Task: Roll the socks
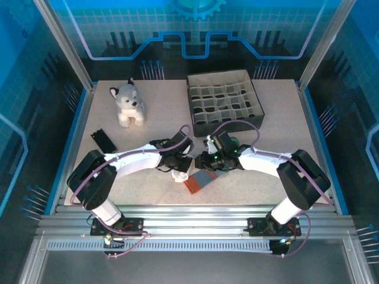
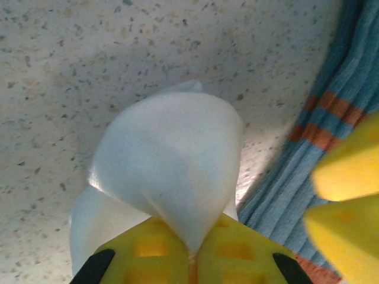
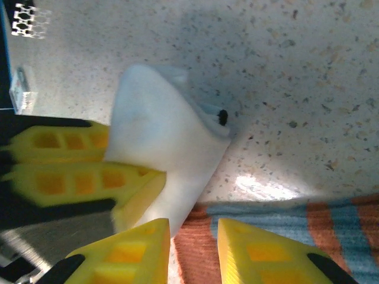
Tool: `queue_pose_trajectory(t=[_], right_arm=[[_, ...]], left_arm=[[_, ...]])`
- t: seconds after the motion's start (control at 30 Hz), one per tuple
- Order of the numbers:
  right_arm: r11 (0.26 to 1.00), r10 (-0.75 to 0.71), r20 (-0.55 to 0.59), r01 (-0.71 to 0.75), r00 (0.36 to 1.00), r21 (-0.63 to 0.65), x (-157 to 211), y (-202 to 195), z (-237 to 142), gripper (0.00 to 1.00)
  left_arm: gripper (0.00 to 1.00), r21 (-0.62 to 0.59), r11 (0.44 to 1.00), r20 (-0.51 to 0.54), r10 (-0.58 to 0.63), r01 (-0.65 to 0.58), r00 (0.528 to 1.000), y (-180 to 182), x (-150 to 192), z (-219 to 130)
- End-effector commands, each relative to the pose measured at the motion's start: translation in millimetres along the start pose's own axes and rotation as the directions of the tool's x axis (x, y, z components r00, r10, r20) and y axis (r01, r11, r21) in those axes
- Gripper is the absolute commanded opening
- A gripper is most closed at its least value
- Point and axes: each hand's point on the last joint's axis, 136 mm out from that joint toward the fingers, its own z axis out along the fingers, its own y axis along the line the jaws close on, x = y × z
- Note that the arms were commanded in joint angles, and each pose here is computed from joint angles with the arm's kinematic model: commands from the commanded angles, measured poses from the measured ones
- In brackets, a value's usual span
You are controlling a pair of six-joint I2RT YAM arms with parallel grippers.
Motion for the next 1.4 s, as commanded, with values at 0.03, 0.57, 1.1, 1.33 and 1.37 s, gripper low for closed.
queue_pose_trajectory(t=[0.03,0.57,1.1,1.33,1.37], right_arm=[[0.999,0.039,-0.014,-0.039,0.999,0.015,5,-10,15,0.30],[0.996,0.089,-0.023,-0.089,0.996,-0.021,6,-11,30,0.38],[0.980,0.182,0.068,-0.175,0.981,-0.099,-7,-4,13,0.42],[0.972,0.213,0.084,-0.203,0.973,-0.117,-9,-6,10,0.46],[0.970,0.215,0.095,-0.202,0.972,-0.135,-11,-5,11,0.47]], left_arm=[[0.00,0.097,0.989,-0.006,-0.110,0.110,0.994,-16,0,6],[0.00,0.127,0.924,-0.069,-0.354,0.361,0.933,-4,35,20],[0.00,0.241,0.944,-0.051,-0.221,0.226,0.974,-11,49,25],[0.00,0.306,0.944,0.012,-0.136,0.126,0.991,-19,46,22],[0.00,0.316,0.942,0.022,-0.129,0.115,0.991,-20,45,21]])
